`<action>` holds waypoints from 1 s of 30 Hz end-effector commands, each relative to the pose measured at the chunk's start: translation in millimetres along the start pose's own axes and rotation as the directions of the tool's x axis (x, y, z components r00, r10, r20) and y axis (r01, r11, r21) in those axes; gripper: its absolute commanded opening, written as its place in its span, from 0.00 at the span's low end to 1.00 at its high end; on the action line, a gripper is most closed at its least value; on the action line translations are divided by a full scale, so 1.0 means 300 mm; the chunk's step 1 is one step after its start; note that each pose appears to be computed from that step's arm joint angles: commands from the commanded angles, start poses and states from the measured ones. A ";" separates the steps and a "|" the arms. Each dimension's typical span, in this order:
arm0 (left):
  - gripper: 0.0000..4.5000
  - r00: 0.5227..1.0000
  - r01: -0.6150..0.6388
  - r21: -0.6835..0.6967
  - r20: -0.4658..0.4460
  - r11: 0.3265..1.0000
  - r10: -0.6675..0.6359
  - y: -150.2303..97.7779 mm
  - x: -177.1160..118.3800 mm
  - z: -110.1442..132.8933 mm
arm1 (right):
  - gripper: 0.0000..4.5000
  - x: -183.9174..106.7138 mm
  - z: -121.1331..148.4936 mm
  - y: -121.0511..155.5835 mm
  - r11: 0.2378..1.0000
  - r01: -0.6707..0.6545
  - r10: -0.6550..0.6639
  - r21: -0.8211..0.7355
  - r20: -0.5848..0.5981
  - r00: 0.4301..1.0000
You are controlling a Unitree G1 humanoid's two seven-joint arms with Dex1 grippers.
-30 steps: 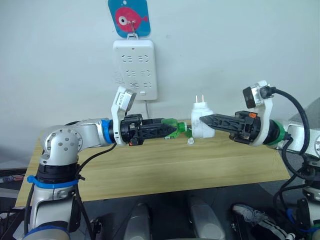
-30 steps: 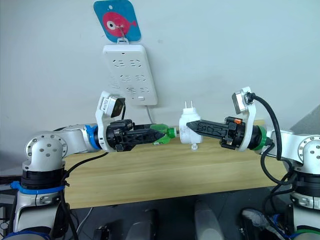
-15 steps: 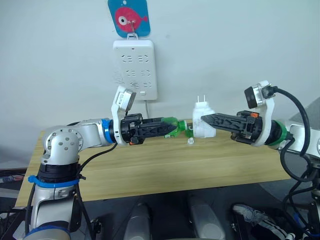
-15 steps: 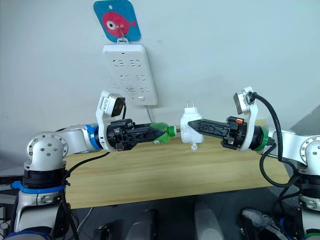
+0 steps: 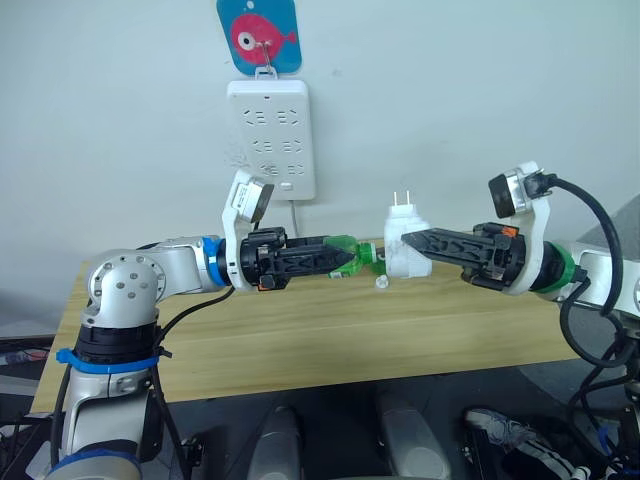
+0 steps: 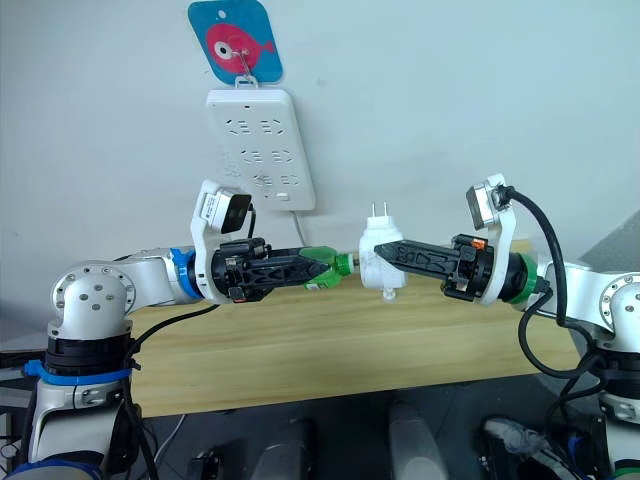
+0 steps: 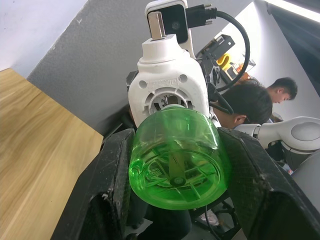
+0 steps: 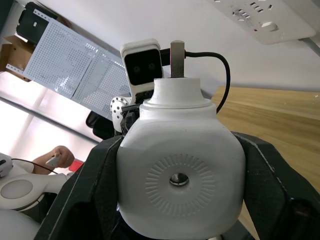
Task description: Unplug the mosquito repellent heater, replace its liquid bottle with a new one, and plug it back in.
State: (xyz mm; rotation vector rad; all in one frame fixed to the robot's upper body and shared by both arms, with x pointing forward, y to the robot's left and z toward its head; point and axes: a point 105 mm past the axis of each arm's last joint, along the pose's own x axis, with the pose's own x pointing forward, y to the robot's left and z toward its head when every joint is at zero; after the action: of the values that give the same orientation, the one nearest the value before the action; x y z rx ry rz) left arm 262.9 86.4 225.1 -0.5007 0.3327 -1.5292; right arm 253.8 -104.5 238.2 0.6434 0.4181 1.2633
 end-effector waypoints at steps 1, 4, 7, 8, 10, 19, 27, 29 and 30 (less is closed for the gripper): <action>0.51 0.998 0.056 0.047 -0.021 0.997 -0.055 -0.036 0.026 0.005 | 0.65 0.010 -0.002 0.047 0.998 -0.062 0.062 -0.023 -0.010 0.998; 0.51 0.999 0.041 0.064 -0.023 0.997 -0.039 -0.022 0.038 0.000 | 0.65 0.013 -0.009 0.052 0.997 -0.073 0.073 -0.023 -0.021 0.997; 0.51 0.999 0.024 0.083 -0.035 0.996 -0.021 -0.011 0.033 -0.004 | 0.65 0.012 -0.010 0.058 0.996 -0.081 0.080 -0.027 -0.028 0.996; 0.51 0.999 0.017 0.086 -0.035 0.996 -0.014 -0.007 0.029 -0.004 | 0.65 0.011 -0.010 0.059 0.996 -0.082 0.082 -0.029 -0.031 0.996; 0.51 1.000 0.013 0.089 -0.028 0.996 -0.011 -0.004 0.023 0.004 | 0.65 0.007 -0.012 0.060 0.996 -0.081 0.080 -0.030 -0.040 0.996; 0.51 0.999 0.042 0.099 -0.027 0.994 -0.039 -0.022 0.021 0.028 | 0.65 0.001 -0.018 0.049 0.998 -0.065 0.064 -0.018 -0.051 0.997; 0.51 0.998 0.044 0.117 -0.056 0.992 -0.038 -0.013 0.045 -0.003 | 0.65 0.017 -0.026 0.057 0.997 -0.074 0.072 -0.027 -0.060 0.996; 0.51 0.998 0.047 0.124 -0.053 0.991 -0.040 -0.011 0.053 -0.003 | 0.65 0.021 -0.028 0.055 0.997 -0.065 0.063 -0.029 -0.064 0.996; 0.51 0.998 0.050 0.126 -0.051 0.991 -0.044 -0.011 0.057 -0.002 | 0.65 0.023 -0.028 0.053 0.998 -0.059 0.057 -0.030 -0.065 0.996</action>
State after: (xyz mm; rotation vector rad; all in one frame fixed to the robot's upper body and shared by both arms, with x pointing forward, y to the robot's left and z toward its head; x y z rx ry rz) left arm 262.6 71.5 221.6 -0.3989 0.3057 -1.5815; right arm 248.1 -99.6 232.9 0.6155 0.4606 1.2926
